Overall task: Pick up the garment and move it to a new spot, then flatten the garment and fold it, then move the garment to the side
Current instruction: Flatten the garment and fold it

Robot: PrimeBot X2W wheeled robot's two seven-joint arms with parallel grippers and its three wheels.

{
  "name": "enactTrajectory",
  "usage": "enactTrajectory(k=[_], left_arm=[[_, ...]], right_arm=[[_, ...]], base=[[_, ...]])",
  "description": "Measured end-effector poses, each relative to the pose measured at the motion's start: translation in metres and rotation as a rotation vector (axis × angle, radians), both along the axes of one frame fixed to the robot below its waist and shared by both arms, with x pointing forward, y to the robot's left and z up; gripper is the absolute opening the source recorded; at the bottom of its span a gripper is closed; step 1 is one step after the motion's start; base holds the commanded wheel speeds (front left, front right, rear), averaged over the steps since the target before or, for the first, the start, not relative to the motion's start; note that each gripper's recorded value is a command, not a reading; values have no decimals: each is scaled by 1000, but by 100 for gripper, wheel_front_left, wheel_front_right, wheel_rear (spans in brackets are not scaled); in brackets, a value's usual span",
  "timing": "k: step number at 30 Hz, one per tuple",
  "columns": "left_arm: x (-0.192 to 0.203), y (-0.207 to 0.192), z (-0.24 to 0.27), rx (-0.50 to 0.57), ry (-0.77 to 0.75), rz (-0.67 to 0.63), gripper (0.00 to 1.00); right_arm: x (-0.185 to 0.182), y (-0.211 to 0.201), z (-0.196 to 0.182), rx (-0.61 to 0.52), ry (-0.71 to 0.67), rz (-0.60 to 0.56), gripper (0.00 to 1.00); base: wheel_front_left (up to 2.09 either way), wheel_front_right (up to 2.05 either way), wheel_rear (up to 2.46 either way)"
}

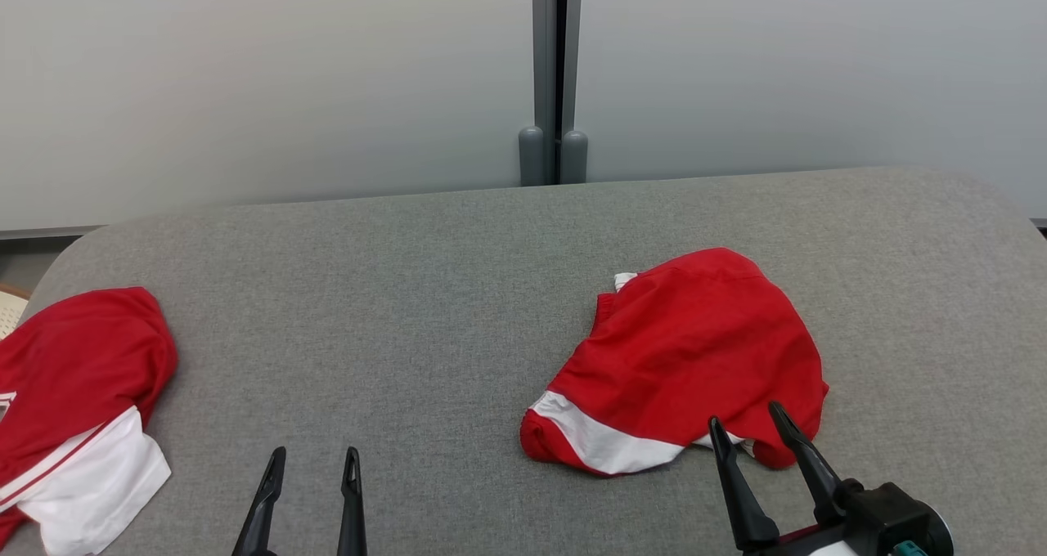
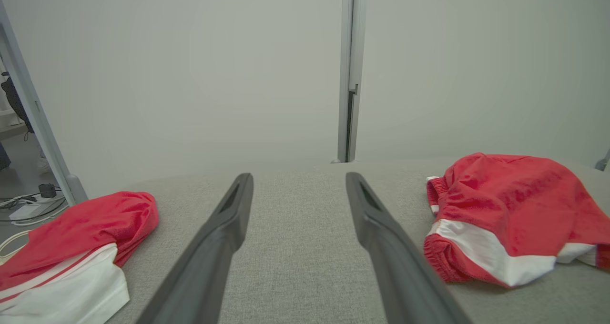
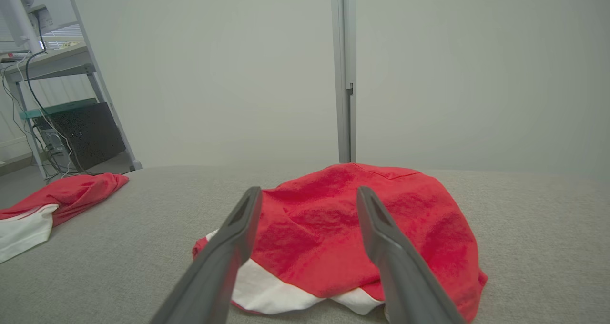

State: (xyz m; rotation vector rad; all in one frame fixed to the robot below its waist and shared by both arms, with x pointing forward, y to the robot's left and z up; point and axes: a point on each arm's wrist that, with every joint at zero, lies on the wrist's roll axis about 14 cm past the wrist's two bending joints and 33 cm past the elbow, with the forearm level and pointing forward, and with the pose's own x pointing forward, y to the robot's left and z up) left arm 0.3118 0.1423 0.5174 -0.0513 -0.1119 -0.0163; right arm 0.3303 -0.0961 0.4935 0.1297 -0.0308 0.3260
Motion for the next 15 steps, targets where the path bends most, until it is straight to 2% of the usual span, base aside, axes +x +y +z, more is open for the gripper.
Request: enactTrajectory(k=[10, 12, 15], left_arm=[[-3, -5, -17, 7, 51, -39, 100], [-3, -11, -27, 12, 81, -76, 100], [7, -21, -39, 78, 112, -171, 100]], right_arm=[[0, 1, 0, 6, 0, -3, 100], [0, 0, 0, 8, 3, -7, 100], [0, 0, -3, 11, 11, -9, 100]], base=[[0, 0, 0], [0, 0, 0], [0, 0, 0]])
